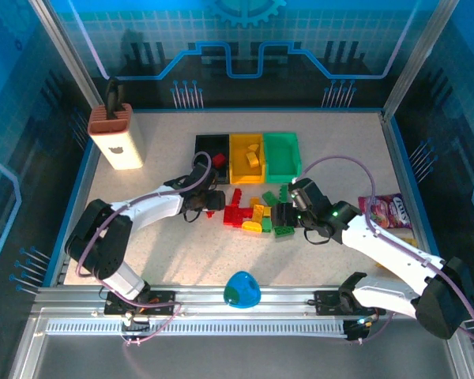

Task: Sort the legos into containers by color
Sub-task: Move the lego to the center of the table, then pick up the lego from the center of the table.

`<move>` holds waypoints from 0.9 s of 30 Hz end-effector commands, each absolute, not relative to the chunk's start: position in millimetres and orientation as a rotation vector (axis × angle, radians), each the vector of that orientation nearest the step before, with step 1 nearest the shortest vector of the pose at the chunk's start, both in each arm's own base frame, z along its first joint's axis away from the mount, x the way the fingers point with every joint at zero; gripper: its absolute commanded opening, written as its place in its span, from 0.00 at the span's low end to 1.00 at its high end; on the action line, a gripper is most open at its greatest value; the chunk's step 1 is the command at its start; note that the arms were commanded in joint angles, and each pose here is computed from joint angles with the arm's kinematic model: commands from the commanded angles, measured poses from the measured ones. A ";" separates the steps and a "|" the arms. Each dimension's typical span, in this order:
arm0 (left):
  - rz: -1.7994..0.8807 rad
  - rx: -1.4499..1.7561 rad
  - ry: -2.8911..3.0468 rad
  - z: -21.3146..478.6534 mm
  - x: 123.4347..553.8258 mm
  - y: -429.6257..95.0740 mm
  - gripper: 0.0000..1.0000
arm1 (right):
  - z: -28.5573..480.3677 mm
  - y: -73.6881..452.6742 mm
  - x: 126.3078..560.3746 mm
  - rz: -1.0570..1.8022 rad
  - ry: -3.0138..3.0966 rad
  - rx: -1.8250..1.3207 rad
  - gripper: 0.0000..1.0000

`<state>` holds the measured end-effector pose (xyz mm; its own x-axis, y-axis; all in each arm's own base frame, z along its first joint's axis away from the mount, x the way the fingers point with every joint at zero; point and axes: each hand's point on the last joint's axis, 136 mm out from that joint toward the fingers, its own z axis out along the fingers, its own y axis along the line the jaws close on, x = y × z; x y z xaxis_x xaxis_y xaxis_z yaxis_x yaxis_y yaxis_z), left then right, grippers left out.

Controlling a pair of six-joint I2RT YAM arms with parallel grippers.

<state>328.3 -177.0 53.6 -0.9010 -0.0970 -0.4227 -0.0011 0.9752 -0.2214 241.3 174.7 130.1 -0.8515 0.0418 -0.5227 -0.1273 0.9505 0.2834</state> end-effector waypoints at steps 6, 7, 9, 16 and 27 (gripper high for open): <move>-0.298 -0.008 2.764 31.6 318.1 -179.3 0.57 | 133.3 177.0 237.8 0.444 2.528 -0.038 0.74; -0.292 -0.006 2.769 29.7 317.9 -179.1 0.56 | 132.4 176.7 237.8 0.443 2.527 -0.035 0.74; -0.282 -0.003 2.777 26.6 318.3 -178.4 0.54 | 130.9 177.0 238.3 0.442 2.530 -0.034 0.74; -0.287 -0.001 2.757 35.1 323.7 -180.7 0.39 | 130.0 178.9 239.8 0.446 2.529 -0.035 0.73; -0.278 -0.020 2.675 70.0 335.5 -178.7 0.27 | 131.0 171.6 237.1 0.430 2.516 -0.022 0.73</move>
